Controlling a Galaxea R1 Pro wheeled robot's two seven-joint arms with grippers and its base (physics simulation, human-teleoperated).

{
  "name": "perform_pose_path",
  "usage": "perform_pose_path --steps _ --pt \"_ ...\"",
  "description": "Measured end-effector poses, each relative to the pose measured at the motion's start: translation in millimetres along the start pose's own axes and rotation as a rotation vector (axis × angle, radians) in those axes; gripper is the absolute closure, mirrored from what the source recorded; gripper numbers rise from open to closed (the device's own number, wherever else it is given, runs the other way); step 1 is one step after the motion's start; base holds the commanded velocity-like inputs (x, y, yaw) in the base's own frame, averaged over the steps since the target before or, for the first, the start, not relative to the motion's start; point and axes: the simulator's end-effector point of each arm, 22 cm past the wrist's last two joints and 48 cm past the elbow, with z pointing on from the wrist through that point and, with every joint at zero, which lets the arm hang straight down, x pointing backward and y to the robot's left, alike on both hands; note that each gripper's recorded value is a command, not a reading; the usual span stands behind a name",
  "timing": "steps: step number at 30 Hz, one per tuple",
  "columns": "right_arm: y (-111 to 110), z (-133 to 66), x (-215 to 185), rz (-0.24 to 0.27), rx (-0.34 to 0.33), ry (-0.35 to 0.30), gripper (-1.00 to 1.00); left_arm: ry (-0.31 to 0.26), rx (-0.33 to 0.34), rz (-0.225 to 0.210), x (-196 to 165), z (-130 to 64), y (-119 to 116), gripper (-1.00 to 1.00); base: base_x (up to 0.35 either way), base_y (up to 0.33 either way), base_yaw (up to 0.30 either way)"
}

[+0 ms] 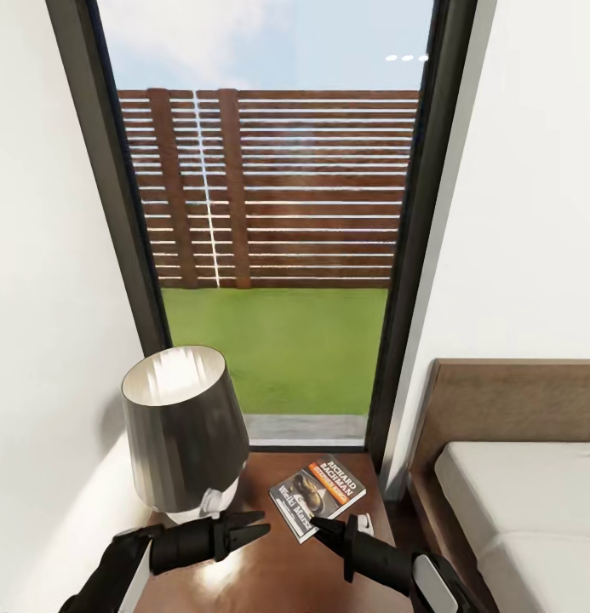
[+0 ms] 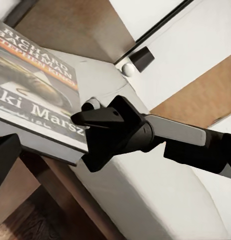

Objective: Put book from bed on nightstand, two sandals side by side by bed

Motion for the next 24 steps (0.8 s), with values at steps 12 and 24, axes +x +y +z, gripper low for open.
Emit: perform_pose_path --steps 12,24 --pt "-21.9 1.0 -1.6 -0.001 0.002 0.000 1.00 0.004 -0.001 0.004 16.2 1.0 14.8 -1.00 0.000 0.000 0.000" --pt "-45.8 2.3 -2.7 -0.001 0.000 0.000 1.00 0.002 -0.006 0.004 34.3 -0.1 32.8 -1.00 0.000 0.000 0.000"
